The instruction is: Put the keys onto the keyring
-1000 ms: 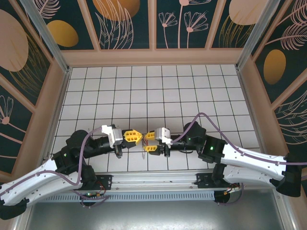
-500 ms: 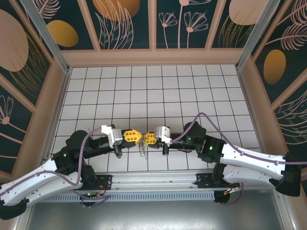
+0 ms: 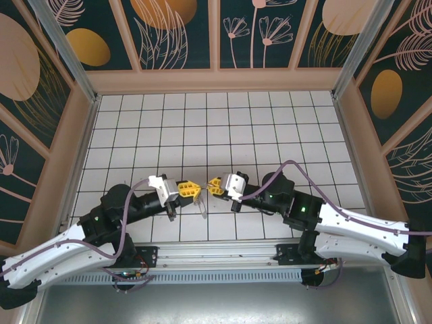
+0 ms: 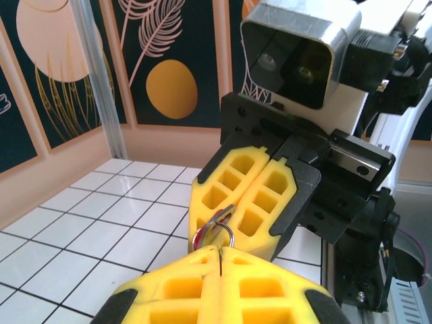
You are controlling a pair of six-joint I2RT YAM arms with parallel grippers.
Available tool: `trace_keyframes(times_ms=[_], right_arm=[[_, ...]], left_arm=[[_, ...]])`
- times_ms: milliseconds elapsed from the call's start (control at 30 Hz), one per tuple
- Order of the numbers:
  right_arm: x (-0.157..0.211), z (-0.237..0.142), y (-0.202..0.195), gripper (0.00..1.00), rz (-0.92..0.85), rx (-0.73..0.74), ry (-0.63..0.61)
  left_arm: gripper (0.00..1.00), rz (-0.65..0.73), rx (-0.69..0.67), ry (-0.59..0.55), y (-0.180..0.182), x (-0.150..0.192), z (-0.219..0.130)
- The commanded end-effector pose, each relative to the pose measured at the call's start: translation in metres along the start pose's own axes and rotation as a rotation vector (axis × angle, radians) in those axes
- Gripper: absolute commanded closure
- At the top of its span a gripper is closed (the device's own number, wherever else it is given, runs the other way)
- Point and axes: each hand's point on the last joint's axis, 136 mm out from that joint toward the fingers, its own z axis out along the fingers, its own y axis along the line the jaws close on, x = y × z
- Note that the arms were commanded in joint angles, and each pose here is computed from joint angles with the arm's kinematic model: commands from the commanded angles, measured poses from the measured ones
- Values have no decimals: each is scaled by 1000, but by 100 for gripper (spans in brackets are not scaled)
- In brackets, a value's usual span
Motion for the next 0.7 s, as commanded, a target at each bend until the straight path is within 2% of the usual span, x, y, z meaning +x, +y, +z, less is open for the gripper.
trace_keyframes(times_ms=[0,133,167,267,400,433,467,500,567,667], right_arm=[[-11,3,-29,100,-30,131,34],[2,14,-35,100,-29,154,119],[5,16,-35,100,-30,157,134],[9,21,-37,100,-29,165,160],[18,30,-42,100,-18,171,216],[23,33,-44,100,-13,170,242],[27,36,-46,100,-8,170,267],[30,39,-47,100,-4,169,289],[39,45,-52,100,13,176,335],[49,52,-64,100,59,193,382]], left_arm=[[100,3,-19,-5,3,4,0],[100,-2,-53,-10,8,11,-4],[97,-4,-63,-14,10,11,-5],[71,-19,-114,-9,18,18,-7],[54,-56,-222,22,36,37,-7],[44,-69,-253,32,41,43,-7],[21,-83,-281,42,46,49,-6],[12,-96,-297,50,48,54,-6],[4,-120,-322,47,52,62,-6],[1,-158,-368,22,59,68,-11]])
